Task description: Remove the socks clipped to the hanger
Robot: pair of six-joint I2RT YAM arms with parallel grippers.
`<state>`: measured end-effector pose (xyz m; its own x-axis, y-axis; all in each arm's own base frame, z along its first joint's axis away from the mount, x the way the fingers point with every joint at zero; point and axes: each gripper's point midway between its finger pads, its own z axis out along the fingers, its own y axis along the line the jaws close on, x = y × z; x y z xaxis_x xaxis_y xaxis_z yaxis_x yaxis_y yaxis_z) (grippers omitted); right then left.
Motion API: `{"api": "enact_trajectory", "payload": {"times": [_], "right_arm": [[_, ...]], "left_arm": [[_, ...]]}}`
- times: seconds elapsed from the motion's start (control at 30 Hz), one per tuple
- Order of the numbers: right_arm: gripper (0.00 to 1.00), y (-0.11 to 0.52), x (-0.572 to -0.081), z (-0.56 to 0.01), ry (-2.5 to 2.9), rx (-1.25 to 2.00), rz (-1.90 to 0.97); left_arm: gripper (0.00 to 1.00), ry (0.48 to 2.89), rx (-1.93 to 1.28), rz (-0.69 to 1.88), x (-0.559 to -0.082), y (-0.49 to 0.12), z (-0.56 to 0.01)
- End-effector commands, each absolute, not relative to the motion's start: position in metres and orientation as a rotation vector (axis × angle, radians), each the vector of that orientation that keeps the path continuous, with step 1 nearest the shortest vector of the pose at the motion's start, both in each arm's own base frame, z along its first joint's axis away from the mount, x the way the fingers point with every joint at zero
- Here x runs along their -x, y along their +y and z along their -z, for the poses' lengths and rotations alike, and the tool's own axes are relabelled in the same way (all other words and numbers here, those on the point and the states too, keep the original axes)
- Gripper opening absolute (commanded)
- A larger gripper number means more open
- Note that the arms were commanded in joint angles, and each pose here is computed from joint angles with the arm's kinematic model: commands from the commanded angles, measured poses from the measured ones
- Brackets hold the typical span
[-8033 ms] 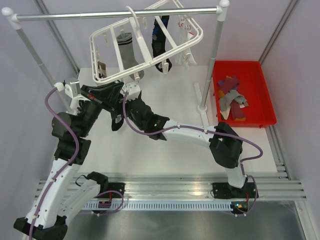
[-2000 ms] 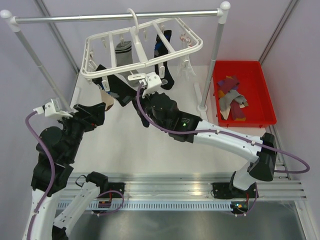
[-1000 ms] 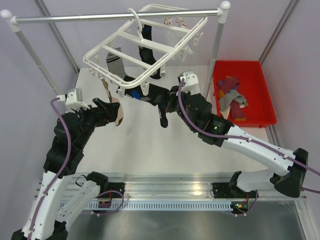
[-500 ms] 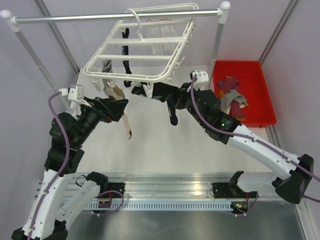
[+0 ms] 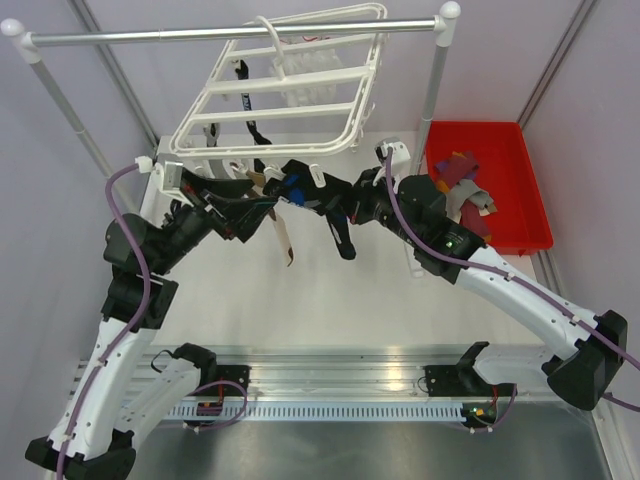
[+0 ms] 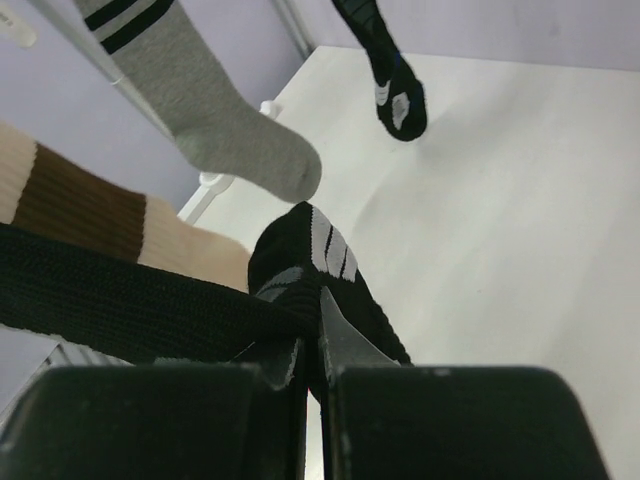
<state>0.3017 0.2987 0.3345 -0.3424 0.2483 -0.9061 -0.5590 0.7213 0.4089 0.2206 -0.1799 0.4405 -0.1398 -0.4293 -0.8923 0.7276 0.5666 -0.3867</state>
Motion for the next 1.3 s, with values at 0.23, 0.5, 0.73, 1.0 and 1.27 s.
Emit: {"api": "enact_trajectory", "payload": {"times": [0.23, 0.5, 0.73, 1.0, 1.27], "right_arm": [[0.01, 0.314, -0.264, -0.35, 1.732, 0.375, -1.051], [0.01, 0.321, -0.251, -0.342, 1.78, 0.442, -1.147], [0.01, 0.322, -0.246, -0.34, 1.788, 0.459, -1.183], [0.01, 0.324, -0.244, -0.339, 1.794, 0.471, -1.199], [0.01, 0.324, -0.244, -0.338, 1.796, 0.477, -1.2]], "left_arm": [[0.89, 1.24, -0.371, 1.013, -0.206, -0.18, -0.466], [0.89, 1.177, -0.353, 1.012, -0.204, -0.177, -0.487], [0.89, 1.173, -0.297, 0.987, -0.217, -0.173, -0.493], [0.88, 1.152, -0.197, 0.968, -0.235, -0.165, -0.503], [0.84, 1.136, -0.171, 0.974, -0.239, -0.164, -0.505]]}}
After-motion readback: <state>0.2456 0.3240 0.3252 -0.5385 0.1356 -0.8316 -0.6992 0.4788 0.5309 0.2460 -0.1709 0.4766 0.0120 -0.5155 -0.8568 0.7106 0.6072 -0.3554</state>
